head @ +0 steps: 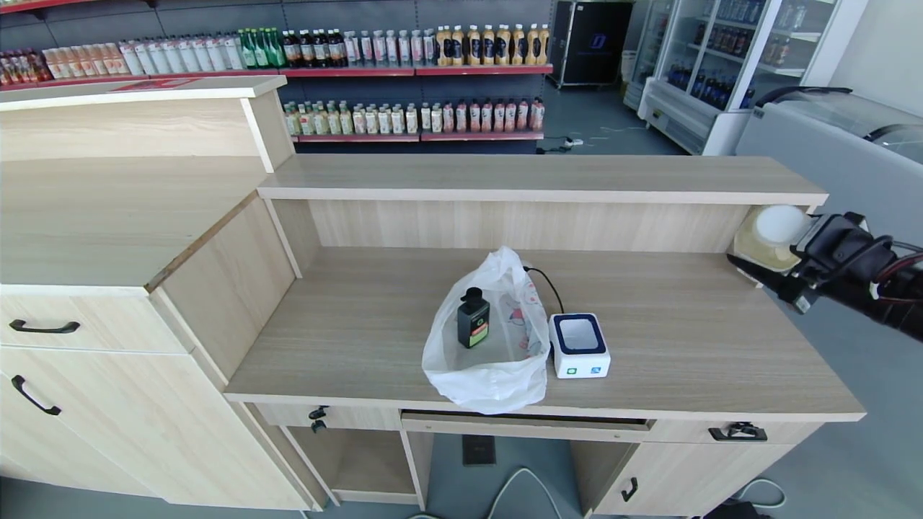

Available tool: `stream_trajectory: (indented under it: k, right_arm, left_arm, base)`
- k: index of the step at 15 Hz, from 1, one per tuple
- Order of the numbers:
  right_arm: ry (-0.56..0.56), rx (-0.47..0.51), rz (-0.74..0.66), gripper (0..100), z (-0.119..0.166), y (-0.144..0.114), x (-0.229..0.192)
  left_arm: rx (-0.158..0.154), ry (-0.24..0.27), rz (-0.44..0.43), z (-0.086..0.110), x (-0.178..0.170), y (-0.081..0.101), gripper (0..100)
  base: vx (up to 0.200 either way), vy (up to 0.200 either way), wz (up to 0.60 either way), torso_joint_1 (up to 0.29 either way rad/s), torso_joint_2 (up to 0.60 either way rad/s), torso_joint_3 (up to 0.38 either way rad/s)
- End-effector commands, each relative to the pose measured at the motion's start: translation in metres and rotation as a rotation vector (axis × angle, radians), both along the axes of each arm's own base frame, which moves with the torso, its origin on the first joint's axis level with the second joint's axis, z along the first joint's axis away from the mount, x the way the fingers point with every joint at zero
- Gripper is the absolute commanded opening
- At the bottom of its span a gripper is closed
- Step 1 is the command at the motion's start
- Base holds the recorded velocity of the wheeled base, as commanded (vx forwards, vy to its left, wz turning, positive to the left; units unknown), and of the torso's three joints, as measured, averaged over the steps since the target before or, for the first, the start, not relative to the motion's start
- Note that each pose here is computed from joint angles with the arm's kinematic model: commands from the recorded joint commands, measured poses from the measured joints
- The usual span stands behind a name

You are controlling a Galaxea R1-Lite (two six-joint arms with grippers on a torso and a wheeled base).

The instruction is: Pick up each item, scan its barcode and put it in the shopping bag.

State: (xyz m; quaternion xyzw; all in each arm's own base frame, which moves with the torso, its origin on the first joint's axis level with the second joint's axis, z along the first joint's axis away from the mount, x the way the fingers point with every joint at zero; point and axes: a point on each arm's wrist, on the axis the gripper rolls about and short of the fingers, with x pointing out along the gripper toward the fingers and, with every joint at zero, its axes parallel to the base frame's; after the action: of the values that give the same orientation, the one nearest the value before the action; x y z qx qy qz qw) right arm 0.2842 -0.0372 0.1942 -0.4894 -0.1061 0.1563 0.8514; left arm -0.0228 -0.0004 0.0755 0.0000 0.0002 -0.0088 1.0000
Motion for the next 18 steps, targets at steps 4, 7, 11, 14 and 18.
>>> stream_trajectory:
  k: [4, 7, 11, 14, 18]
  right_arm:
    - [0.008, -0.037, 0.119, 0, -0.044, 0.006, 0.044]
    - [0.045, -0.029, 0.227, 0, -0.066, 0.006, 0.058]
    - [0.052, -0.028, 0.226, 0, -0.090, -0.002, 0.071]
    - [0.037, -0.034, 0.227, 0, -0.105, -0.006, 0.077]
    - [0.047, -0.045, 0.272, 0, -0.120, -0.013, 0.077]
  left_arm:
    - [0.000, 0.001, 0.001, 0.000, 0.000, 0.000, 100]
    - [0.000, 0.001, 0.001, 0.000, 0.000, 0.000, 100]
    - [0.000, 0.000, 0.001, 0.000, 0.000, 0.000, 100]
    - [0.000, 0.001, 0.001, 0.000, 0.000, 0.000, 100]
    - [0.000, 0.001, 0.001, 0.000, 0.000, 0.000, 100]
  base:
    - [0.000, 0.000, 0.45, 0.001, 0.00, 0.002]
    - [0.000, 0.000, 0.00, 0.000, 0.00, 0.000]
    - [0.000, 0.000, 0.00, 0.000, 0.00, 0.000]
    - [0.000, 0.000, 0.00, 0.000, 0.00, 0.000]
    - [0.000, 0.000, 0.00, 0.000, 0.00, 0.000]
